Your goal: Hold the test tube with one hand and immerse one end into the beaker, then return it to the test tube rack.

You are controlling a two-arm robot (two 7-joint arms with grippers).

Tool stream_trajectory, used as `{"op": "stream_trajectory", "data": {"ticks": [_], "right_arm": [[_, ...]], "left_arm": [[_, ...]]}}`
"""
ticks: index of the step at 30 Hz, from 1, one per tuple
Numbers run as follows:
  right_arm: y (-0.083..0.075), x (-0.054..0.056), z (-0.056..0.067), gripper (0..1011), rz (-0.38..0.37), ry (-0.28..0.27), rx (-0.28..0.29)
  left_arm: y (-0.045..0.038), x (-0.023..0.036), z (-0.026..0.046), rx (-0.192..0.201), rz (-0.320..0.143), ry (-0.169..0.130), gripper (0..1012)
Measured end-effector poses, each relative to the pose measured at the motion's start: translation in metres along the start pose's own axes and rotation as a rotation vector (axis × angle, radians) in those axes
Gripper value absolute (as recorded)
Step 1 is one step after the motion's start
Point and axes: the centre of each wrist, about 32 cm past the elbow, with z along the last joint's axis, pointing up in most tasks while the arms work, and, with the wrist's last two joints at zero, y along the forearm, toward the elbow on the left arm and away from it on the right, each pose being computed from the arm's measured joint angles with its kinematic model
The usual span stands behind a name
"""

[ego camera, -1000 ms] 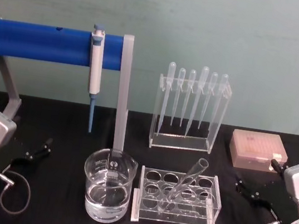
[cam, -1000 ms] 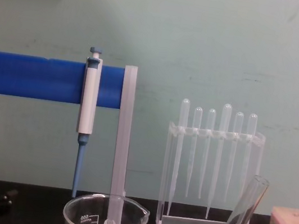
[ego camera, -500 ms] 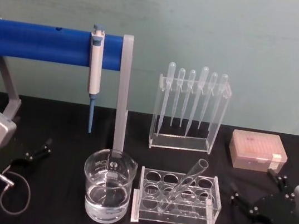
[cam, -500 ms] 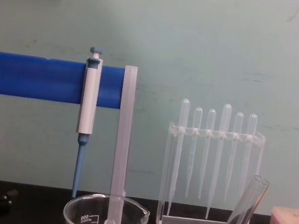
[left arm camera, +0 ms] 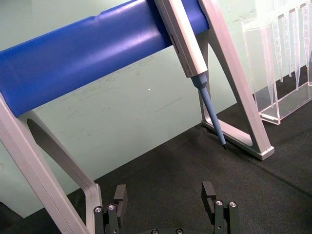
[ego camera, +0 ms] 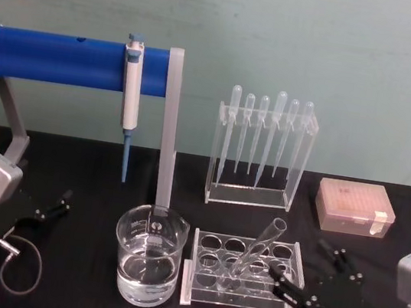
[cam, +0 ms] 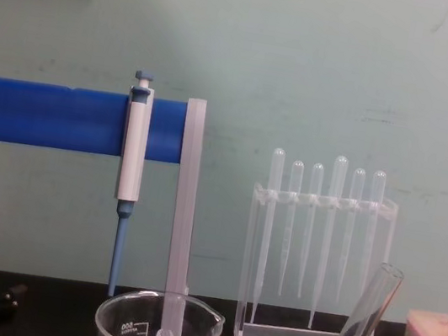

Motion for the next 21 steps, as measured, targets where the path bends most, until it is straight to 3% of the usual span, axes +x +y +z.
{"op": "stream_trajectory", "data": {"ticks": [10, 21], "right_arm": [[0.019, -0.012, -0.006, 1004, 0.039, 0.038, 0.052], [0.042, -0.028, -0.025, 1004, 0.005, 0.111, 0.181]], "left_arm": [[0.0000, 0.0000, 0.0000, 0.000, 0.000, 0.000, 1000], [0.0000, 0.0000, 0.0000, 0.000, 0.000, 0.000, 1000]]}}
